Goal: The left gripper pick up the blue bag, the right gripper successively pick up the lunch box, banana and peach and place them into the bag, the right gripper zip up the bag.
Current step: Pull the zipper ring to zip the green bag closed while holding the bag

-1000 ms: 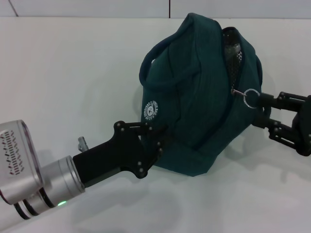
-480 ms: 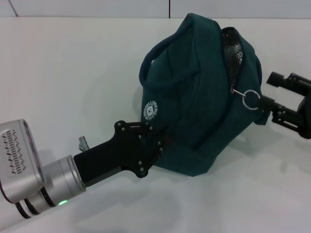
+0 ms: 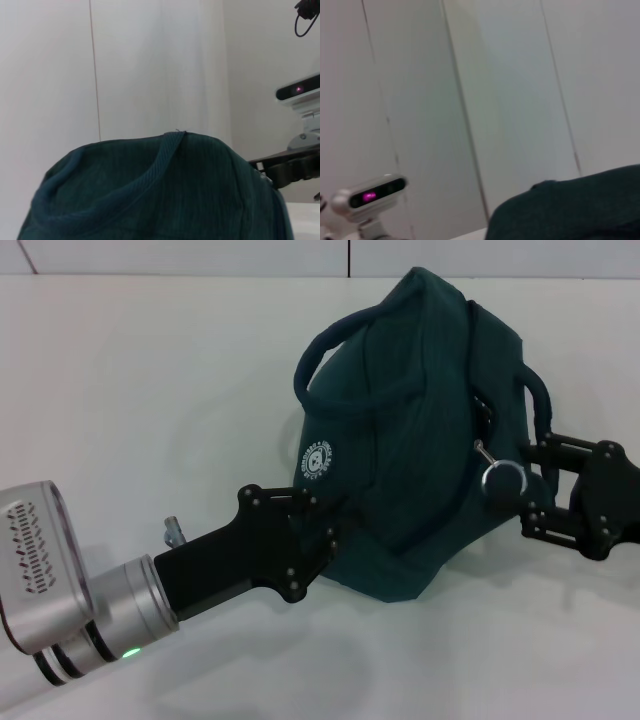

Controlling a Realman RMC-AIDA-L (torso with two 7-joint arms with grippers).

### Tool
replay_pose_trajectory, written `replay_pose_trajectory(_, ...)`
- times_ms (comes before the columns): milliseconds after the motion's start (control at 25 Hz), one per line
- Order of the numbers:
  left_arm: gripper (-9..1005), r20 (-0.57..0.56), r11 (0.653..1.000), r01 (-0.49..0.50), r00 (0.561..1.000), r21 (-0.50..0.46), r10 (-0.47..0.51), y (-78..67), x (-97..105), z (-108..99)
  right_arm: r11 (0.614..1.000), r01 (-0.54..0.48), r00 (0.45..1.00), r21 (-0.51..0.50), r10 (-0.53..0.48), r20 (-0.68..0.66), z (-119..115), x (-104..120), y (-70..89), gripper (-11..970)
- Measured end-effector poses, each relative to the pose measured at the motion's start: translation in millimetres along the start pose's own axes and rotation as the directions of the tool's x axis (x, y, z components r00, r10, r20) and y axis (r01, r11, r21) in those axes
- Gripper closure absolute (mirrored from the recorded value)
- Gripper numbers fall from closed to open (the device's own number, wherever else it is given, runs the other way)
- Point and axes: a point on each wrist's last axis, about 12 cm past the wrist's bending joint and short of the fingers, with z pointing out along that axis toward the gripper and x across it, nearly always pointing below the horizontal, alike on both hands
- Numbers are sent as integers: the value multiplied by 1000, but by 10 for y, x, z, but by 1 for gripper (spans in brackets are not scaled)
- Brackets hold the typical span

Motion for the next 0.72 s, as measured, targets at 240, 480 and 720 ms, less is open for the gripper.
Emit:
replay_pose_trajectory(240,829,-1,1000,0,1000,0,0,0,1,0,999,0,1000,-43,0,13,-44,-21,55,349)
replay_pose_trajectory(480,829,-3,1000,4,1000,-5,-4,-12,10,-17,999,28,996,-16,-27,87,-186,-45,118,353)
replay_pose_trajectory(720,829,-2,1000,5,1000,-1,-5,-19,11,-13,998,55,988,-33,-49,145,-327,-48,247,356)
